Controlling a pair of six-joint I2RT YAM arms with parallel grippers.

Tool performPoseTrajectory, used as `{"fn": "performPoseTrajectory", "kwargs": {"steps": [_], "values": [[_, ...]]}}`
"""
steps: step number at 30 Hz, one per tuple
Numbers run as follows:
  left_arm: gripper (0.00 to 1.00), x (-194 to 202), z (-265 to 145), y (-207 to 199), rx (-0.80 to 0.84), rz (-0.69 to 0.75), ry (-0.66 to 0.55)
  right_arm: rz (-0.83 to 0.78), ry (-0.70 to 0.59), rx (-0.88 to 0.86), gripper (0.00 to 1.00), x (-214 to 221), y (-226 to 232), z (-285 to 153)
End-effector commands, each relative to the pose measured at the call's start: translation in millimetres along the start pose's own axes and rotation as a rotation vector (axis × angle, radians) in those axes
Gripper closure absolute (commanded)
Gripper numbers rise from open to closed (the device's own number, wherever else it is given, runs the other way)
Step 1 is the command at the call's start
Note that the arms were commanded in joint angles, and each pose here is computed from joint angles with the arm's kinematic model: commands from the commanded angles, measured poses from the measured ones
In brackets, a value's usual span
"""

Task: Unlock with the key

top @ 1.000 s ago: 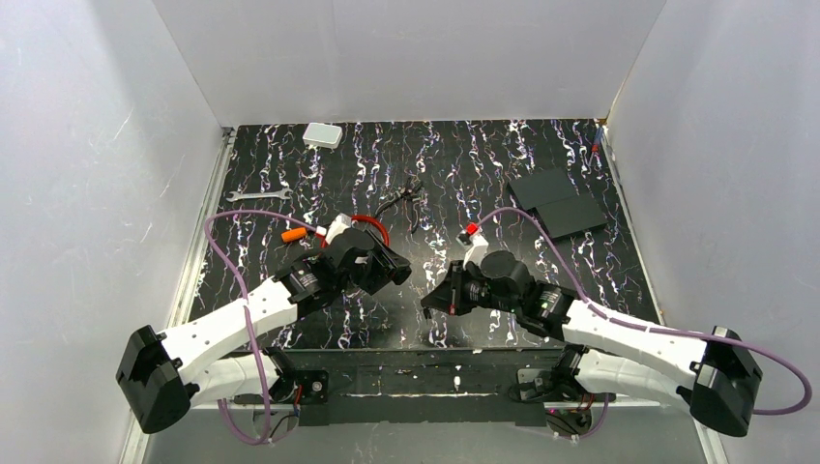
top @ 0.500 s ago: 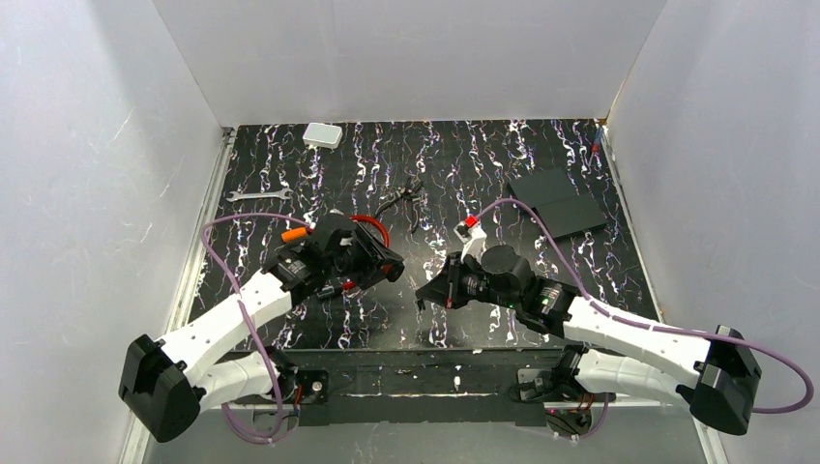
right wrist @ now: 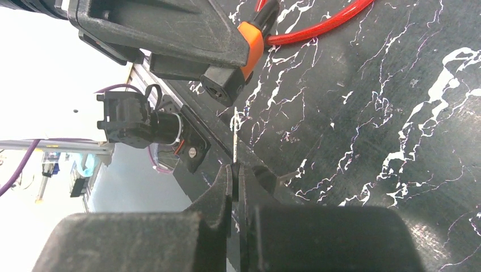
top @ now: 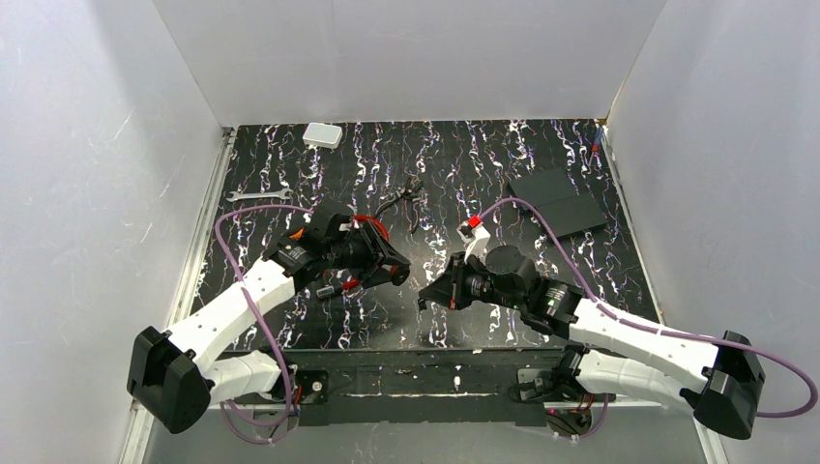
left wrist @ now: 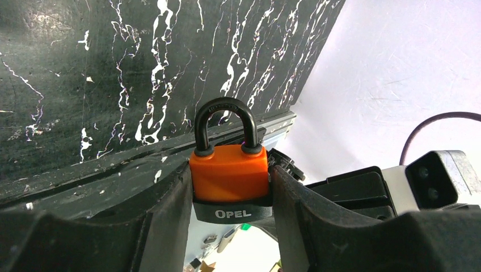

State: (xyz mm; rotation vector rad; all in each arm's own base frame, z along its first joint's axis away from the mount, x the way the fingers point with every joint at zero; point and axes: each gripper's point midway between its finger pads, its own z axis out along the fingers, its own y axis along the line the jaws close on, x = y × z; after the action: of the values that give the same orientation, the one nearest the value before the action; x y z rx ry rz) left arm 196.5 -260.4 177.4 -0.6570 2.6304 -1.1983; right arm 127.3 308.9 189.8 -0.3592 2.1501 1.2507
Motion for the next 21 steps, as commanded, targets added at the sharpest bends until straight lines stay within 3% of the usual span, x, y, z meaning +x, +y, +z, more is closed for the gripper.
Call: {"fn": "performPoseTrajectory", "kwargs": {"steps": [1, 11, 21], "values": [[1.00, 3.1, -8.9, -13.6, 0.052, 0.026, 0.021, -0.033, -0.056, -0.047, 0.99, -23.3, 22.3, -2.9], [1.00, -20.6, -16.2, -29.1, 0.246, -0.002, -0.166, -0.015, -0.088, -0.116, 0.99, -34.5, 40.0, 2.3], [1.00, -43.2, -76.3, -67.2, 0.539, 0.088, -0.435, 0.107, -0.207, -0.343, 0.99, -63.9, 87.0, -3.2]]}}
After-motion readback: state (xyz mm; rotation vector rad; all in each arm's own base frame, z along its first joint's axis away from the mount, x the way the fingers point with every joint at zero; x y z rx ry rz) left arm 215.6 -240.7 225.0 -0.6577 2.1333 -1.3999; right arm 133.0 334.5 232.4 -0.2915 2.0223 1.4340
